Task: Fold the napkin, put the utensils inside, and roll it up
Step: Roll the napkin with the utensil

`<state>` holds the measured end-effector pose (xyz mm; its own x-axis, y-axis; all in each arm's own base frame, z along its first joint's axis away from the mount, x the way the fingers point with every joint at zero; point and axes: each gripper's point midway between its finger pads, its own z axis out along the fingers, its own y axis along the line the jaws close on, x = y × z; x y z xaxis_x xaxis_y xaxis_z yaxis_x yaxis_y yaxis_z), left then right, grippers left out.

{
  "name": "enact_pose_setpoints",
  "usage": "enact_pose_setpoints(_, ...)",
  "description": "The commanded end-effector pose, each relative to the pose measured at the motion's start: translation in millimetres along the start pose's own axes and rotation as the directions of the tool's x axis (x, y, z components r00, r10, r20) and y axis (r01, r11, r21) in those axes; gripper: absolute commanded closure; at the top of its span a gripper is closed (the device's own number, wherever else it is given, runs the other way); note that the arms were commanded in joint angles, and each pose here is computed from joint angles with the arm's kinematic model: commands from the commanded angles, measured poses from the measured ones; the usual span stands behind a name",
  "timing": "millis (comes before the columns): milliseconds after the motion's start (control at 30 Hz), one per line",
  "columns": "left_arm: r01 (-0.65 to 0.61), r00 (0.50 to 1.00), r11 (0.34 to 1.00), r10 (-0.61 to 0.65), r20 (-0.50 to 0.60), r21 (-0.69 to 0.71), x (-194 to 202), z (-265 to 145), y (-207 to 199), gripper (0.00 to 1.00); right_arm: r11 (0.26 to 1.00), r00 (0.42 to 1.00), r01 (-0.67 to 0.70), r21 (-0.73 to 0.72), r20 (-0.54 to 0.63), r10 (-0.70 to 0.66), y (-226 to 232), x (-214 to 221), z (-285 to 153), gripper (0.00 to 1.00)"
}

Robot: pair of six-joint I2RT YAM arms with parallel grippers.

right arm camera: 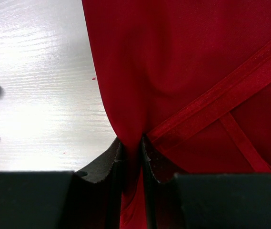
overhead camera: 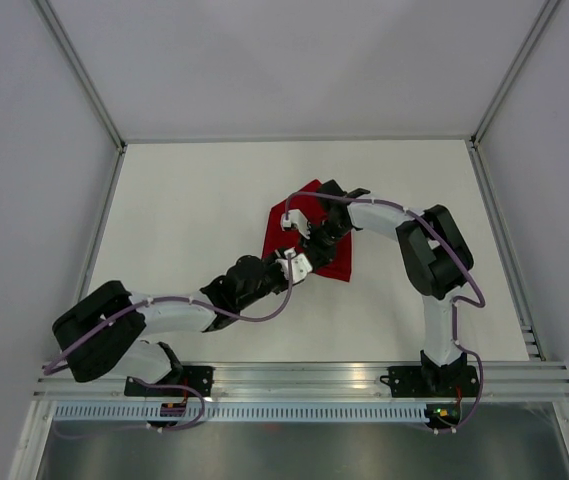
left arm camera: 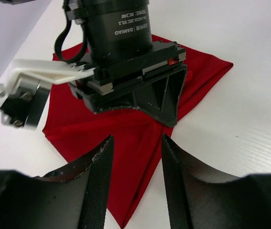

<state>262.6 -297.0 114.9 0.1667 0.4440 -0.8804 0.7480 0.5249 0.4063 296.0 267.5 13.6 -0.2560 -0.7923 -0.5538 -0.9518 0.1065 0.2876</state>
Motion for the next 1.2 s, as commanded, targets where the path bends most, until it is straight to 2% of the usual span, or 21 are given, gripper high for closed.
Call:
enact_pose_setpoints(0,-0.132,0.991,0.990,0.132,0.013,0.058,-12,19,-3,0.50,0.992,0.967,-0.110,-0.059,-0.238,0.093,13,77,21,0.77)
enact_pose_setpoints(367,-0.207,0.964,0.954,0.236,-0.121,0.217,30,37,-32,0.45,0.987,0.962,-0.140,-0.083,-0.248,0.115,11,81,22,0.78)
enact_pose_setpoints(667,-0.324,0.923,0.923,0.356,-0.144,0.207,48,48,-27,0.39,0.982,0.959,-0.155,-0.109,-0.257,0.123,10,82,22,0.79)
enact_pose_setpoints(1000,-0.425,0.889,0.891,0.444,-0.110,0.156,42,56,-15,0.36,0.978,0.954,-0.159,-0.136,-0.276,0.117,17,90,20,0.81)
enact_pose_setpoints(1167,-0.411,0.878,0.868,0.459,-0.137,0.280,60,58,-34,0.36,0.975,0.953,-0.162,-0.149,-0.279,0.116,19,92,20,0.82)
